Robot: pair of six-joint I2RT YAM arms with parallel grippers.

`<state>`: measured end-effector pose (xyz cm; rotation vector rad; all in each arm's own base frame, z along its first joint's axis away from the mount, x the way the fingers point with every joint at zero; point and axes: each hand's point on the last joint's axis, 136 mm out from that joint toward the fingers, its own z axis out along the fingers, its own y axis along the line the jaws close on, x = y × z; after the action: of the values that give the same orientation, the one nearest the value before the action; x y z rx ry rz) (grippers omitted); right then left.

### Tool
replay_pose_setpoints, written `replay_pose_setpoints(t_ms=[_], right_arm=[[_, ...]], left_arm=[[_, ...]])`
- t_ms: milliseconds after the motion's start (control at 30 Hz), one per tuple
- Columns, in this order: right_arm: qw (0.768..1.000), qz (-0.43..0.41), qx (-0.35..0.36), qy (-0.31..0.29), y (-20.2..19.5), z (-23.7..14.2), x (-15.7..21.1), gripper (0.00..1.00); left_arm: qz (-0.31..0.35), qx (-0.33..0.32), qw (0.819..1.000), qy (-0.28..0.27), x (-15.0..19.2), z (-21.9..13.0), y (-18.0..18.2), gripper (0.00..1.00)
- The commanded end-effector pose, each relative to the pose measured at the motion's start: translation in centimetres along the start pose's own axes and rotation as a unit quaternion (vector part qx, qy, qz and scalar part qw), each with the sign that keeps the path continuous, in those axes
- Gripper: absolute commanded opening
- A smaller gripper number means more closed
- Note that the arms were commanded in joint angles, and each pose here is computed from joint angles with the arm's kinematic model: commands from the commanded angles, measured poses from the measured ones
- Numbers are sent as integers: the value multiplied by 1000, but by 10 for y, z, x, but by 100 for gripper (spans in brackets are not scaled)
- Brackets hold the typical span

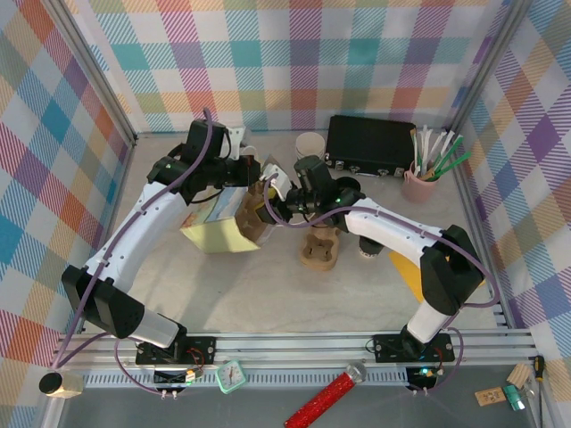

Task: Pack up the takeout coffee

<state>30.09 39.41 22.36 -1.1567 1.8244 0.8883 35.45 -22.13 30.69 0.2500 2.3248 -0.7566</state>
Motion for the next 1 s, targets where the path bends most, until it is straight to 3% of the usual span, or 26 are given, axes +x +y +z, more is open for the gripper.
replay_pose_setpoints(t_ms=[0, 367, 667, 867, 967], right_arm=[[999, 30, -9, 39, 3, 7, 28, 47], [998, 48, 8, 28, -9, 19, 15, 47], [998, 23, 33, 55, -22, 25, 25, 50], [998, 43, 31, 25, -20, 27, 13, 50], [998, 45, 22, 29, -19, 33, 14, 45]], left_arm=[[16, 58, 997, -53, -23, -23, -30, 0], [-11, 97, 994, -47, -20, -15, -39, 0], [-9, 99, 994, -46, -21, -19, -41, 0], [-26, 121, 991, -46, -22, -11, -45, 0], [-27, 123, 991, -47, -24, -12, -46, 0]])
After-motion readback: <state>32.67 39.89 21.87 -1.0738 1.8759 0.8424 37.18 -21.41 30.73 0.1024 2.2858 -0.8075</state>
